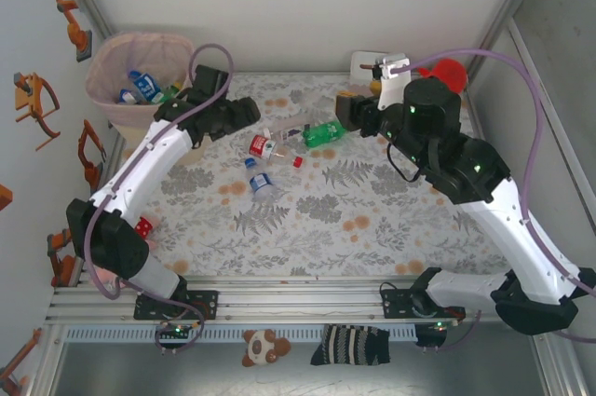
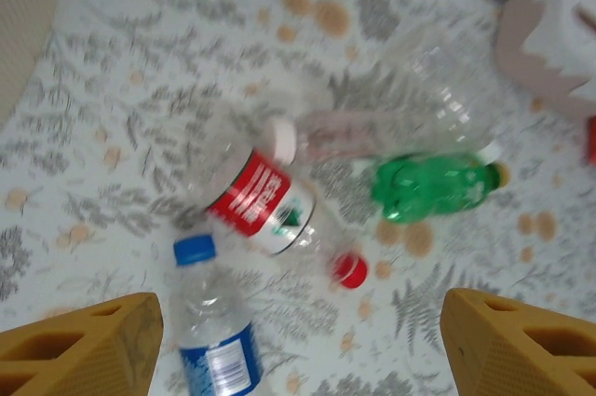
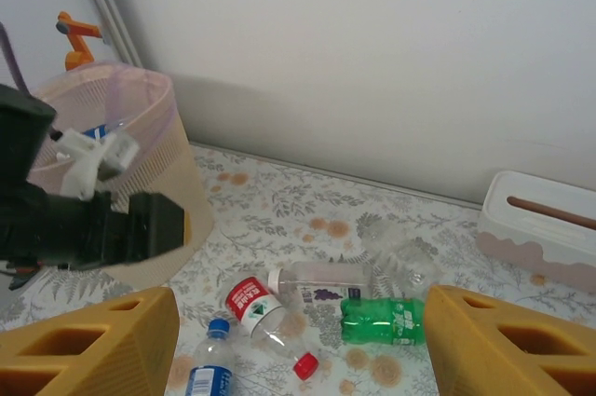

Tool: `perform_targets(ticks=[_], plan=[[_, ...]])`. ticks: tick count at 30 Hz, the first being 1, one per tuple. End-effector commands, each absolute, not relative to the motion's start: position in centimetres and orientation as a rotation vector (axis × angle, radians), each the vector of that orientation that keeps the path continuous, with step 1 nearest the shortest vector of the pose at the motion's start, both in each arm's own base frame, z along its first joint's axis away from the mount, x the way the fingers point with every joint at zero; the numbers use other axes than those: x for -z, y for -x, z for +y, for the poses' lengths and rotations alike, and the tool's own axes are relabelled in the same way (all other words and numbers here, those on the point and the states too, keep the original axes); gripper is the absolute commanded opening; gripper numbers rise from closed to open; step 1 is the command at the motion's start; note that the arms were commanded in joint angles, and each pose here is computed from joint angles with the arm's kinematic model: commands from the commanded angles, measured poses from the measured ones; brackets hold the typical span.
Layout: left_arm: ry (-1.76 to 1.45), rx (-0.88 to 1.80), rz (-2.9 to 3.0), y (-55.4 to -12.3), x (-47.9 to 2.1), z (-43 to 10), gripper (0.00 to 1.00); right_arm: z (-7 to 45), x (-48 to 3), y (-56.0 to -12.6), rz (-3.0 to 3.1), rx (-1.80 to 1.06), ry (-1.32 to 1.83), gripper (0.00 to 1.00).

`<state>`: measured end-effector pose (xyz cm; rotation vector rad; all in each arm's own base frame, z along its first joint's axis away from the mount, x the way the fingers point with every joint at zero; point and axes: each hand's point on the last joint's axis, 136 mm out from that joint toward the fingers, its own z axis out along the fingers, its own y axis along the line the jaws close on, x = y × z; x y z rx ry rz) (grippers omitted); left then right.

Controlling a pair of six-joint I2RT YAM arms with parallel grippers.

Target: Put the plastic bottles in the bin

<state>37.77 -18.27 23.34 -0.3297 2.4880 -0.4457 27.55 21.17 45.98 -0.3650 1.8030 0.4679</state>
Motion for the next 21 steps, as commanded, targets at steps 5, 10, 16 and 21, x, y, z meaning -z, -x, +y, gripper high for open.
perform_targets(ticks=[5, 10, 16, 21], plan=[[0.437, 0.519, 2.62, -35.0, -16.6, -18.9, 0.79, 21.0, -46.3, -27.9, 1.797, -0.447, 0.361, 0.69], [0.454, 0.578, 2.698, -33.7, -12.8, -19.7, 0.82, 21.1, -46.2, -28.0, 1.802, -0.446, 0.365, 0.69], [0.476, 0.565, 2.774, -32.8, -9.6, -20.4, 0.82, 21.4, -46.0, -28.2, 1.811, -0.449, 0.372, 0.69], [0.506, 0.539, 2.822, -32.3, -7.2, -20.8, 0.81, 21.4, -45.9, -28.2, 1.814, -0.449, 0.372, 0.69]])
